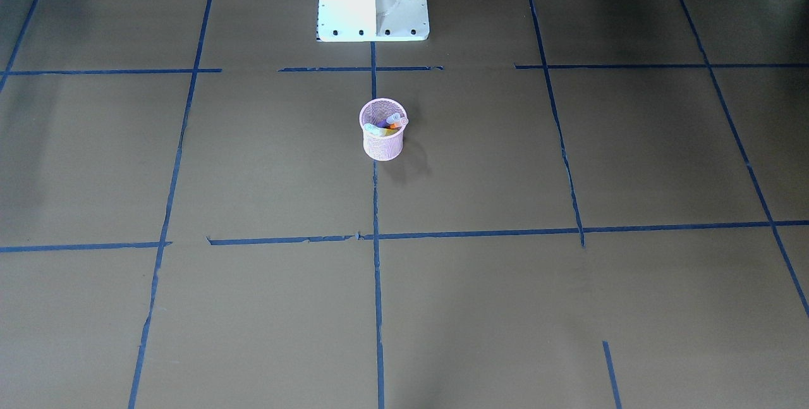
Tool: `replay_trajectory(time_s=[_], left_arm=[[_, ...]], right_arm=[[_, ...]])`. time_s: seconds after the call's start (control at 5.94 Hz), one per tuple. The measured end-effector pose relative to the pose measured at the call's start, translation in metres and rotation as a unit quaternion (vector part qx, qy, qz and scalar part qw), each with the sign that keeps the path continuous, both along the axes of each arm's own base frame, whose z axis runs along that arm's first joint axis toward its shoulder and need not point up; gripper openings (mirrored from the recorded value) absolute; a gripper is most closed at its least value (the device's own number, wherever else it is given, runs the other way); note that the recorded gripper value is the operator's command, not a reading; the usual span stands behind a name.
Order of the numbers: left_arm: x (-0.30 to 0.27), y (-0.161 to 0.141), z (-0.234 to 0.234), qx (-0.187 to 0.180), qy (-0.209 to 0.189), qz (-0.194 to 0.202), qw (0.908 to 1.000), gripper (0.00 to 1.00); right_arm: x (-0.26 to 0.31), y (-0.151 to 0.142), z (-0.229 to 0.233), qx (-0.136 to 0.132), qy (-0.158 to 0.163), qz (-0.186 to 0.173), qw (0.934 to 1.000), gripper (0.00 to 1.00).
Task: Collect pens into pen holder
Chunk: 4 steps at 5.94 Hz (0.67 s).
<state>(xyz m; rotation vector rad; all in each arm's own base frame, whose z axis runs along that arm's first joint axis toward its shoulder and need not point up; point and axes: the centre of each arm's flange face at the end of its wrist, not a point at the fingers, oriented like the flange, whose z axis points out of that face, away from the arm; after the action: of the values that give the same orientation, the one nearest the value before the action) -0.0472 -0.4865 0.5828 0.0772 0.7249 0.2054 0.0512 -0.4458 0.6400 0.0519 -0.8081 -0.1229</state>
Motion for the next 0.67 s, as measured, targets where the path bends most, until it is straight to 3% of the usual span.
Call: replay_trajectory(time_s=[0.34, 0.67], left_arm=[[0.0, 0.004, 0.005, -0.012, 0.0, -0.001, 0.9999, 1.0], [-0.001, 0.008, 0.012, -0.022, -0.001, -0.002, 0.9998, 1.0]], right_arm=[[0.004, 0.007, 0.009, -0.002, 0.027, -0.003, 0.9996, 1.0], [0.002, 0.01, 0.017, -0.012, 0.019, -0.001, 0.9997, 1.0]])
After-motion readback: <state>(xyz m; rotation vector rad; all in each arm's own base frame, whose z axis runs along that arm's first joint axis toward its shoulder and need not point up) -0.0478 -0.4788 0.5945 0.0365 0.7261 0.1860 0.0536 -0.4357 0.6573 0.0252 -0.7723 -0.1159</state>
